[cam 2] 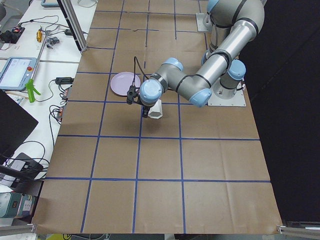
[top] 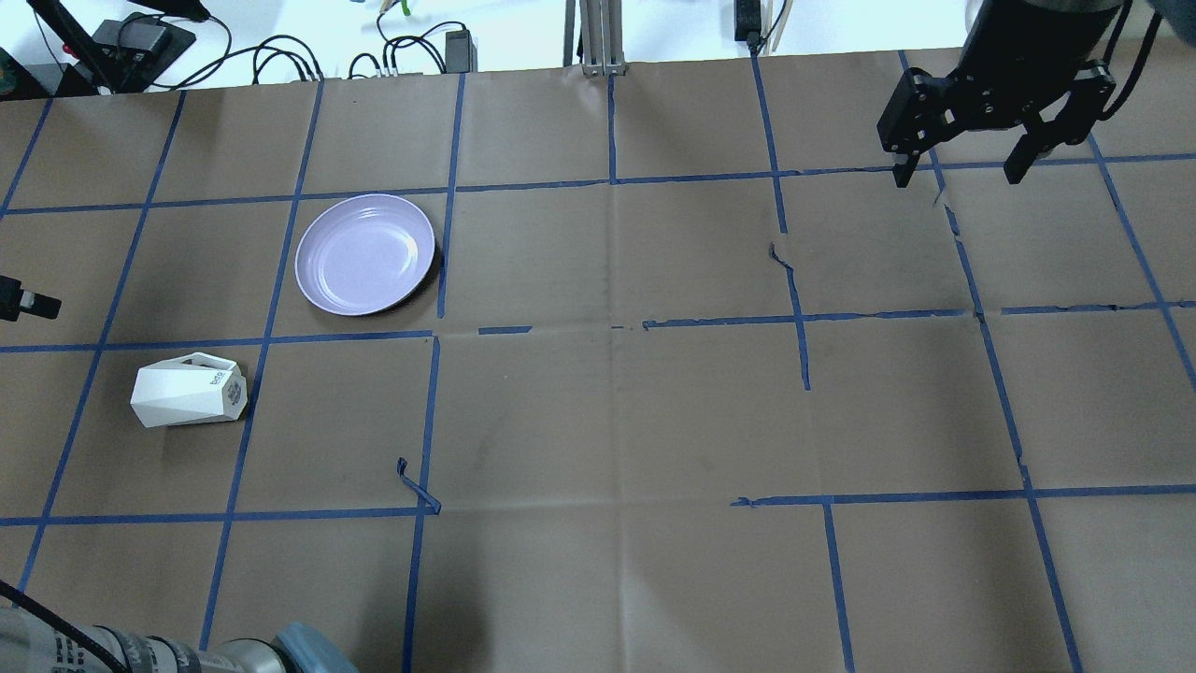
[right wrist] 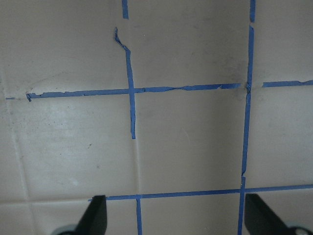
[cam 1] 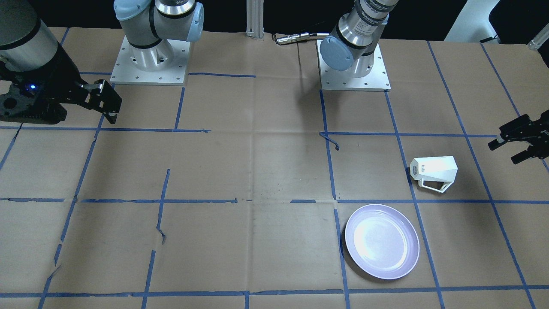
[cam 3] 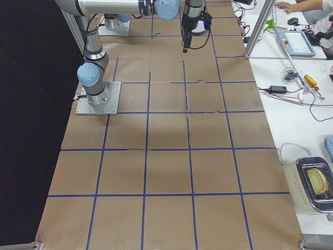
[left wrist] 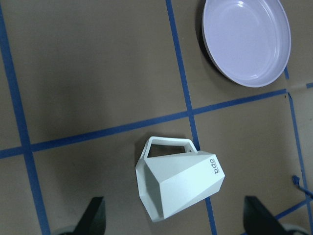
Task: Flip cup and place on plate
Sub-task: 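Lower the left gripper onto the lying white mug and close it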
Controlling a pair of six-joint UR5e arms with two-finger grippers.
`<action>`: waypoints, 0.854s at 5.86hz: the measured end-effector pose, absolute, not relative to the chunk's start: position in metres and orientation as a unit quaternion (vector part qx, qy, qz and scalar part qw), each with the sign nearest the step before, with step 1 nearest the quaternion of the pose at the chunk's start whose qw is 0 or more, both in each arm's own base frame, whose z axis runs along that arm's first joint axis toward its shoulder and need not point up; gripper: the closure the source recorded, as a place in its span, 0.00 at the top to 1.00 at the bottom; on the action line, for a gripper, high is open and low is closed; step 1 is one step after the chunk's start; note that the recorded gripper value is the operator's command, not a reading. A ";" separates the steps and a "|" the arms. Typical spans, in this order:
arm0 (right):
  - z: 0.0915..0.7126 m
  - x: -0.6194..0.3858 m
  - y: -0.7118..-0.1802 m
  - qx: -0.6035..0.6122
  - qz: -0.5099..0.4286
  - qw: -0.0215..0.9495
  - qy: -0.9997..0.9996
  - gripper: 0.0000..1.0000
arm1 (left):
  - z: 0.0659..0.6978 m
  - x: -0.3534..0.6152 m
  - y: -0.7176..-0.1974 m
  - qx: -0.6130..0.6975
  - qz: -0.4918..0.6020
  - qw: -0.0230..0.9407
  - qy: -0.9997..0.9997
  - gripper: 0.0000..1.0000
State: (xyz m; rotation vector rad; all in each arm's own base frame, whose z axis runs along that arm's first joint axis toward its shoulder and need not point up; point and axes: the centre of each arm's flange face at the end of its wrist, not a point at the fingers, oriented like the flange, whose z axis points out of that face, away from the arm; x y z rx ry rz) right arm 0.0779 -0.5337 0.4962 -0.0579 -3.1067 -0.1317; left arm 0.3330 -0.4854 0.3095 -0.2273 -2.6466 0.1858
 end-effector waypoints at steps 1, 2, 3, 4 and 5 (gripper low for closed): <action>0.496 0.078 -0.534 -0.019 -0.042 0.016 -0.999 1.00 | 0.268 0.341 -0.477 -0.078 0.063 0.286 -0.953 0.99; 0.496 0.078 -0.534 -0.019 -0.042 0.016 -0.999 1.00 | 0.232 0.334 -0.470 -0.072 0.059 0.331 -0.939 0.98; 0.496 0.078 -0.534 -0.019 -0.042 0.016 -0.999 1.00 | 0.204 0.322 -0.465 -0.061 0.058 0.369 -0.926 0.75; 0.496 0.078 -0.534 -0.019 -0.042 0.016 -0.999 1.00 | 0.187 0.312 -0.461 -0.052 0.055 0.394 -0.916 0.35; 0.496 0.078 -0.534 -0.019 -0.042 0.016 -0.999 1.00 | 0.180 0.306 -0.461 -0.050 0.053 0.405 -0.911 0.04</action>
